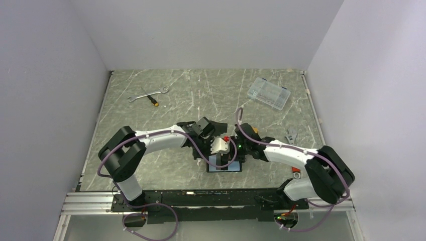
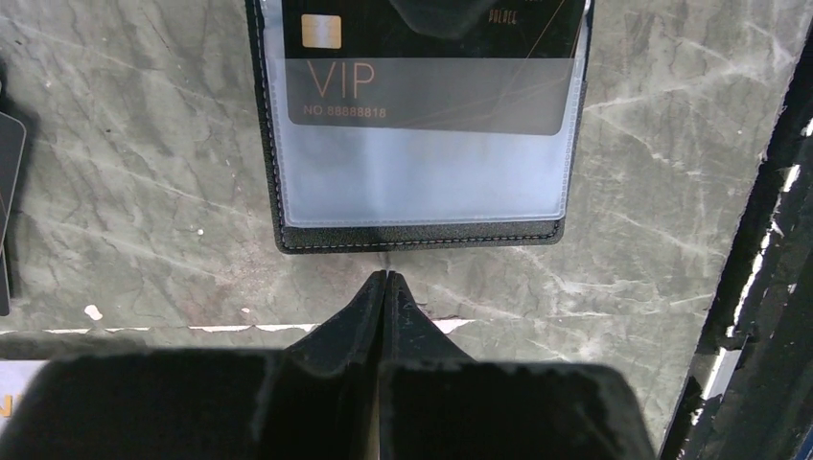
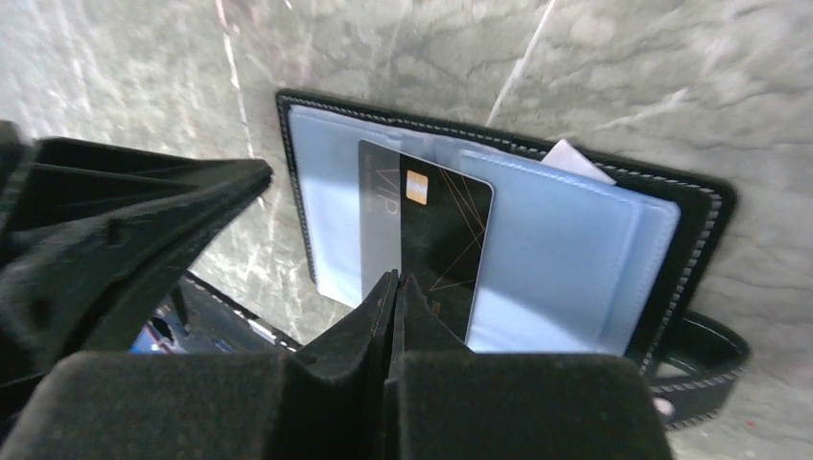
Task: Put the credit cards into the card holder
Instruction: Insert the credit card into the card holder.
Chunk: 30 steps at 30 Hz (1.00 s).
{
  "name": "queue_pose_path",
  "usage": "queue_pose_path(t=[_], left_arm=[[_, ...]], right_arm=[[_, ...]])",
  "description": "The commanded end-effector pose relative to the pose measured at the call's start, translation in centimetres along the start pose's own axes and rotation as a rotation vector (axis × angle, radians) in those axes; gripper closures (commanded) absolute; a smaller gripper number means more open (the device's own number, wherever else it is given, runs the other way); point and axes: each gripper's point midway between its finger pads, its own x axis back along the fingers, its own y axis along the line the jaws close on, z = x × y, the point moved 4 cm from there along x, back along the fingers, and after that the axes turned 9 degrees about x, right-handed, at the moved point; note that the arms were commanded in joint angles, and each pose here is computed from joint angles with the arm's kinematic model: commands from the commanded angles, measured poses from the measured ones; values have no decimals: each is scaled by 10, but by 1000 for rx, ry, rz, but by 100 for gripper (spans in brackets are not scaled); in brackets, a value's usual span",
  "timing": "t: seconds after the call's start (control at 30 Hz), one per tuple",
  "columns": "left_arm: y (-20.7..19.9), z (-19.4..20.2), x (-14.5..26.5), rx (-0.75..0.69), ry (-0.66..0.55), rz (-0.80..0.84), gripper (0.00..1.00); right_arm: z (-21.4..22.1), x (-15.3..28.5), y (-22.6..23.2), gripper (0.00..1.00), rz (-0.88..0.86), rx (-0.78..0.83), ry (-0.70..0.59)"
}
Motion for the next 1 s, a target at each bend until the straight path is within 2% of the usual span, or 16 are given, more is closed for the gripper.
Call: queue_pose_path(t=[0.0,0.37,0.97], left_arm=[[-2,-9,4,-43,-26,-12,96],[-5,-8,-3,-71,-5,-26,96],[-1,2,-15,-72,44,-38,96]], right_arm=[[-13,20,-10,100,18,-17,-82],[4,6,-28,100,36,-46,-34],[5,-7,6,100,-31,-13,-6]])
